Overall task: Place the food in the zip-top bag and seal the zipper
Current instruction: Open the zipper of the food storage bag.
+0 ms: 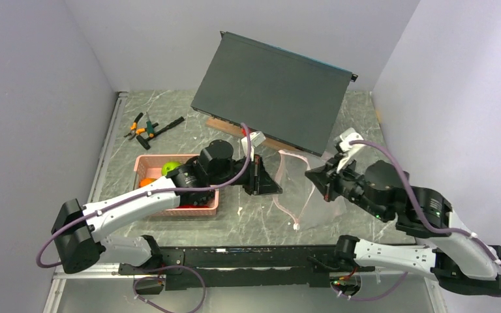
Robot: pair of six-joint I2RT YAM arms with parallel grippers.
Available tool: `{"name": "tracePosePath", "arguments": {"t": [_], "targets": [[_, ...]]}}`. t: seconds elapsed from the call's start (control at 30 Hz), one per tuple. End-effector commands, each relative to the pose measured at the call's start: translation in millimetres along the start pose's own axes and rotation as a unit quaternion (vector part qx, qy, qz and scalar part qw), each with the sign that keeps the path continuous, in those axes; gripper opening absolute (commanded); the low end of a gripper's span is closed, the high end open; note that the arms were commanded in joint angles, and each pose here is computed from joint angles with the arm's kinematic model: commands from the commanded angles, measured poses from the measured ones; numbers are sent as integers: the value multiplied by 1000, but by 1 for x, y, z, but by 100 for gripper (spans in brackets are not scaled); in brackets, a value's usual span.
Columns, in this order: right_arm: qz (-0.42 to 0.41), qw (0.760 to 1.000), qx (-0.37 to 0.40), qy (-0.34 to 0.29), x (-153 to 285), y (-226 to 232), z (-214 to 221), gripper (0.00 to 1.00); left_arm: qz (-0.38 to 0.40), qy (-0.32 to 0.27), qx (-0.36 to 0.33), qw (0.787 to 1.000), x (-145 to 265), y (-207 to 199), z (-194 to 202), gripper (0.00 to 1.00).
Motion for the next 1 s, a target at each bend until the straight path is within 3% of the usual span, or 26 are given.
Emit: {"name": "tracePosePath", "arguments": {"t": [0.0,0.1,0.3,0.43,0.6,0.87,0.97], "targets": [[-30,999,2,35,2,7,11,0,31,-23,-12,999,2,-15,-6,0],[-28,998,-15,54,-22,13,30,0,-39,-14,10,999,8,12,16,0],[-24,997,-51,58,-70,26,56,0,-182,65,45,980,30,65,68,0],[-14,997,-42,60,-89,30,60,0,-218,73,41,972,44,74,73,1],[-3,997,-46,58,-98,31,64,0,-230,67,33,970,50,72,68,22],[0,998,-33,59,-106,32,65,0,-211,0,24,977,63,59,53,57],[0,998,-29,60,-110,33,67,0,-204,-21,15,979,72,50,45,66]]}}
Point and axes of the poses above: each gripper's point midway between its finger pads, its own x axis back along the fingers, its own y axis along the line the jaws close on, z = x × y, the point moved 5 cm from there along x, back along the fingers, and after that the axes turned 14 degrees about -x, right-handed, at the moved point
